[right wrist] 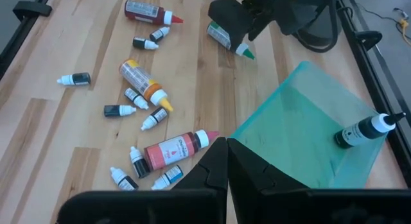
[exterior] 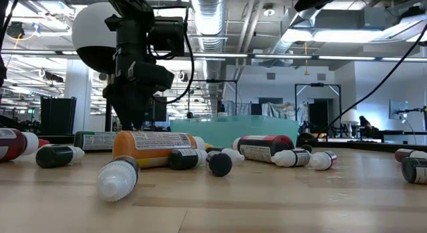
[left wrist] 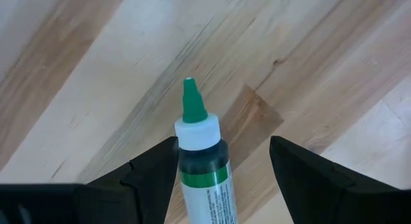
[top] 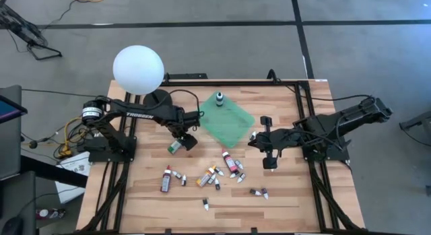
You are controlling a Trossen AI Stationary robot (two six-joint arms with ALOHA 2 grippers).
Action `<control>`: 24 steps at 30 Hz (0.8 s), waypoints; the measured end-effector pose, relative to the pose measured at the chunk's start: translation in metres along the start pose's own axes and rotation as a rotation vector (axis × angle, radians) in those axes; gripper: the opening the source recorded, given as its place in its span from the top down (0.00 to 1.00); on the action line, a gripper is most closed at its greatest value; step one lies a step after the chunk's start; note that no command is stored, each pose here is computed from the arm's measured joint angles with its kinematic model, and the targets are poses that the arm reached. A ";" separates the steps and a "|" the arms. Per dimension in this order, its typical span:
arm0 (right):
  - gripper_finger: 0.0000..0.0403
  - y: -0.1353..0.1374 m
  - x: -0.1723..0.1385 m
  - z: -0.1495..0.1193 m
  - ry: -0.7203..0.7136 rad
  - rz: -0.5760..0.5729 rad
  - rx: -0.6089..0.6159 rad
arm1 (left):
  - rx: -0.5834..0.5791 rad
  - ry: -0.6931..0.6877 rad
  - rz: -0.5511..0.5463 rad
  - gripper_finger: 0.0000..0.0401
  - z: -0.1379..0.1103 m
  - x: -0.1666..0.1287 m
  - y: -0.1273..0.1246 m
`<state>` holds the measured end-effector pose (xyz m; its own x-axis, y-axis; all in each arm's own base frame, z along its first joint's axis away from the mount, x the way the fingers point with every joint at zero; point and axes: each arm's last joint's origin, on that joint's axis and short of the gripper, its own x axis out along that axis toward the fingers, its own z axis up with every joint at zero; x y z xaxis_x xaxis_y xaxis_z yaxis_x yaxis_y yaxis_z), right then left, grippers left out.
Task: Pick & Place food coloring
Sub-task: Put the large green food coloring bottle into the green bin
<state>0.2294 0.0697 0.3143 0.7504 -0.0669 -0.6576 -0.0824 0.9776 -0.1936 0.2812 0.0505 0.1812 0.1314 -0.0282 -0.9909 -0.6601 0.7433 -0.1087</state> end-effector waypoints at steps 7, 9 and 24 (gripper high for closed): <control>1.00 0.000 0.000 0.000 0.000 0.000 0.000 | 0.010 0.003 -0.017 0.40 0.000 0.000 -0.001; 1.00 0.000 0.000 0.000 0.000 0.000 0.000 | 0.009 0.005 -0.018 0.40 0.000 0.000 -0.001; 1.00 0.000 0.000 0.000 0.000 0.000 0.000 | 0.026 0.030 -0.038 0.40 -0.011 0.023 0.009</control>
<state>0.2294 0.0697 0.3144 0.7506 -0.0669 -0.6574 -0.0821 0.9777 -0.1932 0.2696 0.0494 0.1566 0.1338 -0.0763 -0.9881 -0.6358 0.7582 -0.1446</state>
